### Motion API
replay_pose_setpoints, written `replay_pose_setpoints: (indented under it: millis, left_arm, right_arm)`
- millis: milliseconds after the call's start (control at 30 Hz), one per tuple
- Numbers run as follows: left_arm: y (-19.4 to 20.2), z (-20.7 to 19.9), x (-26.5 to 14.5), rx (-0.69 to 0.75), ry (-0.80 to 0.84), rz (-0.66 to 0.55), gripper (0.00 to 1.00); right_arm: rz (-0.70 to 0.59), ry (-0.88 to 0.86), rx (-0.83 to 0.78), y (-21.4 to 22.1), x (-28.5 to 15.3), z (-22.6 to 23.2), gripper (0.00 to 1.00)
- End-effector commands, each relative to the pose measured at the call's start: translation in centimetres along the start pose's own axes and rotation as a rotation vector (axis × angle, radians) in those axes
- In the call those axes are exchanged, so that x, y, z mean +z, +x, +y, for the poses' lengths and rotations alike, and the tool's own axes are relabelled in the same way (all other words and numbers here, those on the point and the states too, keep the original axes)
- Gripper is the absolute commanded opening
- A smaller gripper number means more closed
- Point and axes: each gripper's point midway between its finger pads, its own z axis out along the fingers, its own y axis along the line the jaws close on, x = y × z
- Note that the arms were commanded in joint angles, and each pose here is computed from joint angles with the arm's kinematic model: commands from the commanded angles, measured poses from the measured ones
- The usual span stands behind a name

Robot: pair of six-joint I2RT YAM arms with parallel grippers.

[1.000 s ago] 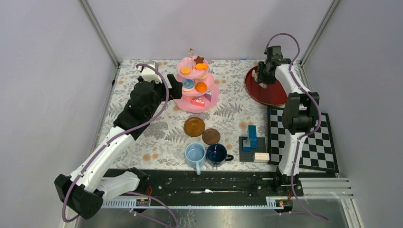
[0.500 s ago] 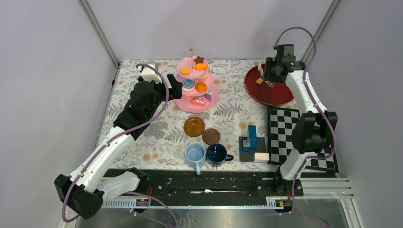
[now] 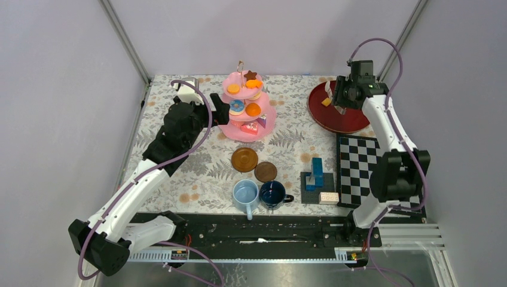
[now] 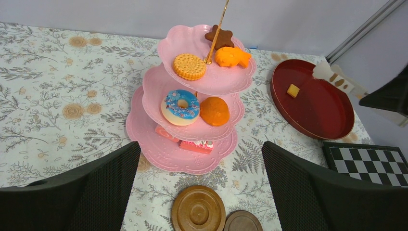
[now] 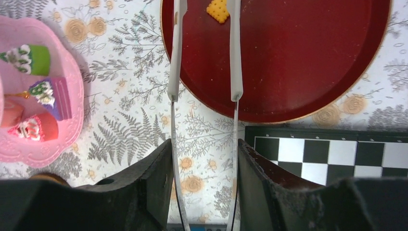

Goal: Serve the afternoon tea

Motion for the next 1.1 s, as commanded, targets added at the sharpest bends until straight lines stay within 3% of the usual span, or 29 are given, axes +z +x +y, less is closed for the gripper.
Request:
replay_pose_setpoints:
  millis: [0,367,1067]
  left_arm:
    - [-1.4,-0.7,-0.2,-0.017,0.031,-0.054,0.99]
    - [-1.3,-0.8,-0.2,-0.016,0.033,-0.050,0.99]
    - [-1.4,-1.0,-0.4,-0.015,0.037,-0.054,0.99]
  right_arm:
    - [0.057,0.031,0.066,-0.2,2.6,-0.2,0.42]
    - [0.150,0.051,0.256,2.4,7.1,0.3,0.44]
    - [0.177,0.094,0.219,2.3,11.0,0.1,0.48]
